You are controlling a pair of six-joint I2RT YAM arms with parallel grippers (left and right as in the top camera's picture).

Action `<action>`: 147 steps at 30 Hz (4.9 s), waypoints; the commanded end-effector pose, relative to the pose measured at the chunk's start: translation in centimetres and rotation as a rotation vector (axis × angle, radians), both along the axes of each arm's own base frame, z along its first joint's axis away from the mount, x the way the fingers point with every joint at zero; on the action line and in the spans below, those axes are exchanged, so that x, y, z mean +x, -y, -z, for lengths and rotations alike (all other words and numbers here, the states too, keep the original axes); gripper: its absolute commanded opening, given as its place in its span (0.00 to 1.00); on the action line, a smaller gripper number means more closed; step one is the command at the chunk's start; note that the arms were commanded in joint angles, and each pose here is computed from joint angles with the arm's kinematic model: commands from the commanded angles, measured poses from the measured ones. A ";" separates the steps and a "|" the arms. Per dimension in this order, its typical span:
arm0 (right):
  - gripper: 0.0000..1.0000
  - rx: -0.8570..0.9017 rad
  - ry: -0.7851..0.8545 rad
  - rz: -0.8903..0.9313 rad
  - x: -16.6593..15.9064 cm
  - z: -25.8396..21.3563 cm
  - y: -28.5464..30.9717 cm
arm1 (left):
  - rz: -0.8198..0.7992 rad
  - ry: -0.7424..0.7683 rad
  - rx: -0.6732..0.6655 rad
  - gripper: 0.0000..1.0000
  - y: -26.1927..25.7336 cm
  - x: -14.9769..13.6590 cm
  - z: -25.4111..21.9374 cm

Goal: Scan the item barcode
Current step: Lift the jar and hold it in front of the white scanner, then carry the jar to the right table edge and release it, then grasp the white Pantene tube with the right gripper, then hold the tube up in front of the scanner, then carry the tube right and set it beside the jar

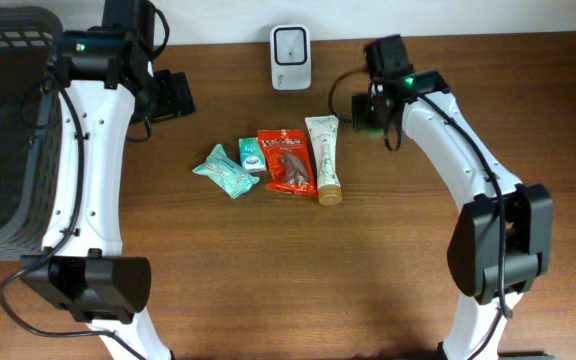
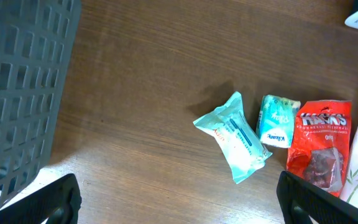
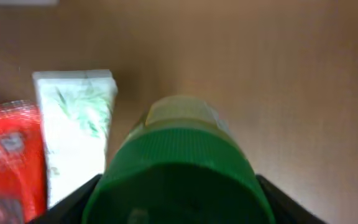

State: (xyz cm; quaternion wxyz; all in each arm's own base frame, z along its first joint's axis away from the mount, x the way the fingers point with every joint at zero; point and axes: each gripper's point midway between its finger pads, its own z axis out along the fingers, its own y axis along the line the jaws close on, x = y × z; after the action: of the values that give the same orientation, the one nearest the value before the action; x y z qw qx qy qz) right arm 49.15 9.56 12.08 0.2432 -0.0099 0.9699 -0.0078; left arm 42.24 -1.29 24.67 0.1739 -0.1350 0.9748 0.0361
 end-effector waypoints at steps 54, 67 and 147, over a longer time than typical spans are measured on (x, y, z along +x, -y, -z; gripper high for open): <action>0.75 -0.021 0.151 0.778 -5.4 2.1 44.4 | -0.013 -0.006 0.005 0.99 -0.4 0.0 0.2; 0.99 0.092 0.580 0.455 0.1 -19.6 34.7 | -0.014 -0.006 0.005 0.99 -0.4 0.0 0.2; 0.43 -0.059 -0.192 0.716 -9.9 8.2 43.1 | -0.013 -0.005 0.005 0.99 -0.4 0.0 0.2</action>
State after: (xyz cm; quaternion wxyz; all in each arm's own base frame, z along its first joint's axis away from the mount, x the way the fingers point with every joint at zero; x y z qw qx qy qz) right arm 40.64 -31.95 3.85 0.1389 0.3073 0.9349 -0.1101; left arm 42.24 -1.29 24.59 0.1728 -0.1350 0.9750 0.0364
